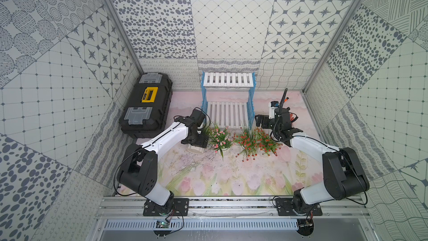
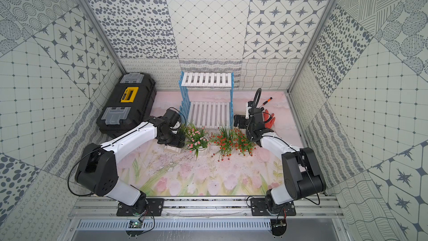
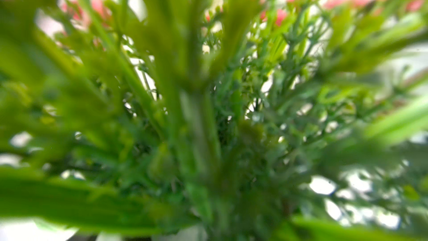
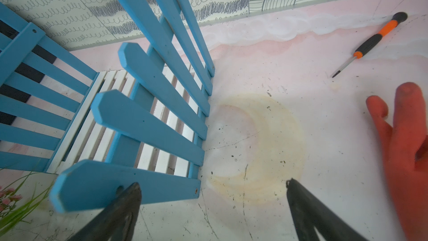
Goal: Place the baby's breath potted plants on the rack by color
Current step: Pick up the baby's breath potted plant from the center of the board, then place the baby's breath potted plant on the rack.
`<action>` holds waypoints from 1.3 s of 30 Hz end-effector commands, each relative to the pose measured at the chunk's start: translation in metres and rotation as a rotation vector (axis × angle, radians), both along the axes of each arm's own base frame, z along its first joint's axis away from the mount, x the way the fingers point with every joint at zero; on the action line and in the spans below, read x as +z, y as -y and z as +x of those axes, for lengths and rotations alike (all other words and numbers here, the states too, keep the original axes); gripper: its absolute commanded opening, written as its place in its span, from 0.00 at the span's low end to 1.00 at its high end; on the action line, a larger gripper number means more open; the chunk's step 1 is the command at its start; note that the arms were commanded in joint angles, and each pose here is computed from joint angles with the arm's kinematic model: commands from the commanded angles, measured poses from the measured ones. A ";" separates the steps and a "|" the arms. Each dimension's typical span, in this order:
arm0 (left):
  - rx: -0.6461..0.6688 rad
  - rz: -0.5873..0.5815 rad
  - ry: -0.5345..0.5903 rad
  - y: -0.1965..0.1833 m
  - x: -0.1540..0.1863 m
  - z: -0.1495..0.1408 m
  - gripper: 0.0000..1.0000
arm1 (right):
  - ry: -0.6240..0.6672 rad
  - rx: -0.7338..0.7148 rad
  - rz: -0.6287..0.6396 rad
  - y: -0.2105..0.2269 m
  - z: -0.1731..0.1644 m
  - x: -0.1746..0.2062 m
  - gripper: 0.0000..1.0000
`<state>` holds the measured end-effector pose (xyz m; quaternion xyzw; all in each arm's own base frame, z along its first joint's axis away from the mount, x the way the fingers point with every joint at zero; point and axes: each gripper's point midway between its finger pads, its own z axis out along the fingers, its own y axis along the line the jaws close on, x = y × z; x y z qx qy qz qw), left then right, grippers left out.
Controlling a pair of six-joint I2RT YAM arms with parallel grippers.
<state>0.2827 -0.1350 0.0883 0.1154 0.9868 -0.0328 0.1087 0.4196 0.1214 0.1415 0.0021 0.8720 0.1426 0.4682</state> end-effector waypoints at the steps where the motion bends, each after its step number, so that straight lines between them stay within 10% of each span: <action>1: 0.089 -0.035 0.078 -0.005 0.017 0.001 0.45 | 0.031 0.000 0.013 -0.003 0.001 0.009 0.98; 25: 0.081 -0.270 0.846 0.005 0.232 0.032 0.40 | 0.070 0.002 0.022 -0.006 0.009 0.028 0.98; 39: -0.025 -0.398 1.160 0.078 0.327 0.121 0.41 | 0.102 -0.006 0.011 -0.002 0.006 0.040 0.98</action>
